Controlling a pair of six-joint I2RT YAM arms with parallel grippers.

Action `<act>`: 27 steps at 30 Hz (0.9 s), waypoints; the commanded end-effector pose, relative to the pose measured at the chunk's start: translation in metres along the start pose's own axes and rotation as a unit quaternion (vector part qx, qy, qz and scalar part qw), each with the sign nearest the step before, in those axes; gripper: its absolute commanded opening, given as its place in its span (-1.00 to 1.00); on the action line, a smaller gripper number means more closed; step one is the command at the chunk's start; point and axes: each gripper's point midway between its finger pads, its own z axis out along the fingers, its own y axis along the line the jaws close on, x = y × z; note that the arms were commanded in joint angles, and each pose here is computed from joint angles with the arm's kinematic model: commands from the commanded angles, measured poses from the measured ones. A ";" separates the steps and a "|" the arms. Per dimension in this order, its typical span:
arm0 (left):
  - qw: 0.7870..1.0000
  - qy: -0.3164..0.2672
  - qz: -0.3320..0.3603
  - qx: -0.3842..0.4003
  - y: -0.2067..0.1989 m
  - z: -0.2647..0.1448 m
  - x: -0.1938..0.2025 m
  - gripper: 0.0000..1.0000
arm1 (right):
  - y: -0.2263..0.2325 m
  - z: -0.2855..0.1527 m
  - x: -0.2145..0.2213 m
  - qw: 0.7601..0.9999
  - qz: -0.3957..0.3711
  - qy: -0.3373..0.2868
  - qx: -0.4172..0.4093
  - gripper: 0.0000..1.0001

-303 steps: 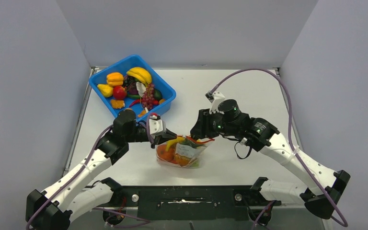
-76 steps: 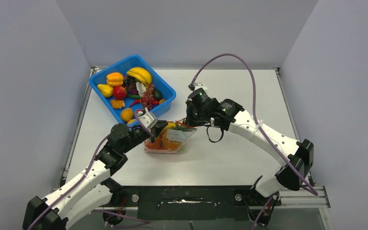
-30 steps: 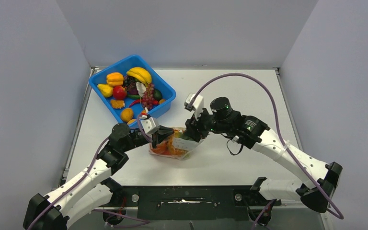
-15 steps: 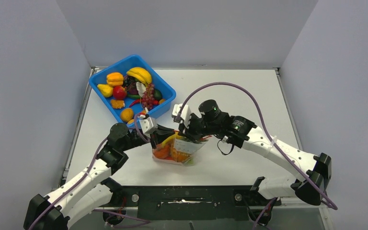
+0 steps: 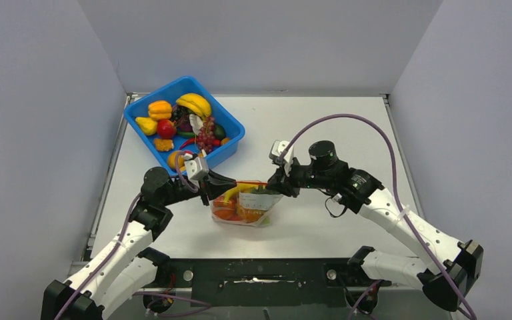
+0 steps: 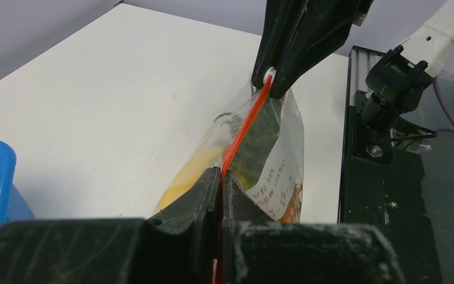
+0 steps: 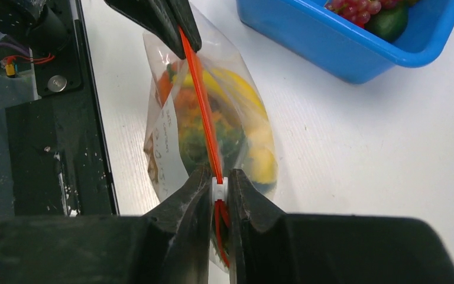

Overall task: Place the food in the zip-top bag and seal the zipper
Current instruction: Zip the zipper food storage bag at the center of the board.

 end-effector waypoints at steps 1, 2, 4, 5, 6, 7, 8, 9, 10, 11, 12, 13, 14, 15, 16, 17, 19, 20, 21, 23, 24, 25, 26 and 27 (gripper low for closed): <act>0.998 -0.043 0.031 -0.025 0.012 -0.008 -0.039 -1.00 | -0.022 -0.033 0.029 0.995 0.043 0.032 0.082 -1.00; 0.998 -0.040 0.031 -0.022 0.012 -0.007 -0.039 -1.00 | -0.023 -0.036 0.029 0.995 0.045 0.032 0.085 -1.00; 0.998 -0.040 0.037 -0.017 0.012 -0.006 -0.040 -1.00 | -0.021 -0.038 0.027 0.996 0.039 0.028 0.078 -1.00; 0.998 -0.043 0.044 -0.019 0.012 -0.006 -0.043 -1.00 | -0.019 -0.038 0.024 0.997 0.032 0.024 0.069 -1.00; 0.997 -0.044 0.065 0.003 0.006 -0.005 -0.049 -1.00 | -0.013 -0.036 0.011 0.998 0.025 0.004 0.049 -1.00; 0.996 -0.044 0.073 0.017 0.002 -0.004 -0.053 -0.86 | -0.010 -0.033 0.003 0.999 0.019 -0.007 0.037 -1.00; 0.995 -0.044 0.078 0.033 -0.002 -0.003 -0.057 -0.59 | -0.005 -0.031 -0.004 0.999 0.010 -0.018 0.025 -1.00; 0.995 -0.043 0.081 0.045 -0.006 -0.002 -0.060 -0.39 | -0.002 -0.029 -0.011 1.000 0.001 -0.026 0.017 -1.00; 0.994 -0.042 0.084 0.054 -0.008 0.000 -0.065 -0.29 | 0.001 -0.026 -0.017 0.999 -0.009 -0.032 0.011 -1.00; 0.994 -0.039 0.086 0.064 -0.011 0.002 -0.066 -0.22 | 0.004 -0.023 -0.022 0.999 -0.018 -0.035 0.005 -1.00; 0.993 -0.030 0.085 0.078 -0.015 0.005 -0.061 -0.16 | 0.007 -0.019 -0.026 0.999 -0.027 -0.036 0.000 -1.00; 0.991 -0.029 0.092 0.091 -0.020 0.008 -0.067 -0.11 | 0.010 -0.015 -0.031 0.999 -0.035 -0.036 -0.006 -1.00; 0.990 -0.023 0.094 0.098 -0.023 0.012 -0.066 -0.08 | 0.012 -0.010 -0.033 0.999 -0.039 -0.033 -0.011 -1.00; 0.990 -0.014 0.094 0.106 -0.026 0.016 -0.062 -0.06 | 0.014 -0.004 -0.035 0.999 -0.043 -0.028 -0.016 -1.00; 0.990 -0.006 0.092 0.110 -0.028 0.020 -0.059 -0.05 | 0.015 0.000 -0.038 0.998 -0.045 -0.027 -0.019 -1.00; 0.989 0.006 0.090 0.118 -0.031 0.025 -0.053 -0.03 | 0.016 0.003 -0.042 0.998 -0.047 -0.028 -0.022 -1.00; 0.986 0.037 0.087 0.141 -0.040 0.032 -0.038 -0.02 | 0.017 0.009 -0.049 0.998 -0.050 -0.033 -0.026 -1.00; 0.984 0.050 0.084 0.148 -0.043 0.035 -0.032 -0.02 | 0.018 0.010 -0.051 0.998 -0.051 -0.034 -0.028 -1.00; 0.983 0.061 0.081 0.151 -0.044 0.035 -0.027 -0.02 | 0.018 0.011 -0.053 0.998 -0.053 -0.035 -0.028 -1.00; 0.983 0.074 0.070 0.152 -0.044 0.035 -0.018 -0.02 | 0.020 0.011 -0.054 0.997 -0.058 -0.036 -0.032 -1.00; 0.983 0.079 0.070 0.150 -0.043 0.035 -0.015 -0.02 | 0.021 0.010 -0.054 0.997 -0.059 -0.039 -0.033 -1.00; 0.983 0.083 0.070 0.146 -0.041 0.035 -0.013 -0.02 | 0.023 0.008 -0.054 0.997 -0.062 -0.045 -0.034 -1.00; 0.983 0.086 0.071 0.144 -0.041 0.035 -0.012 -0.02 | 0.024 0.007 -0.054 0.996 -0.065 -0.051 -0.035 -1.00; 0.983 0.089 0.072 0.142 -0.040 0.034 -0.010 -0.03 | 0.026 0.005 -0.057 0.995 -0.069 -0.060 -0.036 -1.00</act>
